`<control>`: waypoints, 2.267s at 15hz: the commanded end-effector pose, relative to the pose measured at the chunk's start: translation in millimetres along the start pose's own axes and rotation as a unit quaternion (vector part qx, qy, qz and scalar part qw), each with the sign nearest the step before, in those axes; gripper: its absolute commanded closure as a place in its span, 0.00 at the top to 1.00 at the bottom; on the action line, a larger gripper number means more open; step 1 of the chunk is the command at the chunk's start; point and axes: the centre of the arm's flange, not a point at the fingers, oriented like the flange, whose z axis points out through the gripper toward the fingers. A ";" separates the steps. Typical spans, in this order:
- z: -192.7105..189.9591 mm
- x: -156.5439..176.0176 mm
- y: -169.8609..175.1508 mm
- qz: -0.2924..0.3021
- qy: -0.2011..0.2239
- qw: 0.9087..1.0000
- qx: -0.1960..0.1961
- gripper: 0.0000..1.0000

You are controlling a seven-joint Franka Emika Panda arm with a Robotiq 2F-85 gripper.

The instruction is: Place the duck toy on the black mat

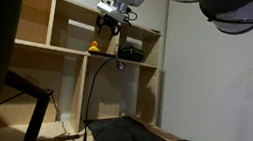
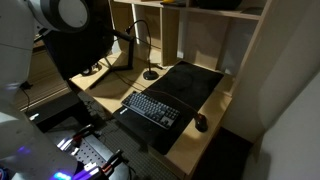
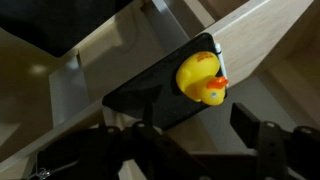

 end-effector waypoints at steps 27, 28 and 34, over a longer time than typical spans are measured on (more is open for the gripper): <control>112.7 -25.4 -30.1 -0.148 0.183 0.972 0.010 1.00; 114.6 -25.3 -29.2 -0.149 0.183 0.972 0.008 1.00; 114.0 -25.5 -21.7 -0.150 0.180 0.972 0.004 0.54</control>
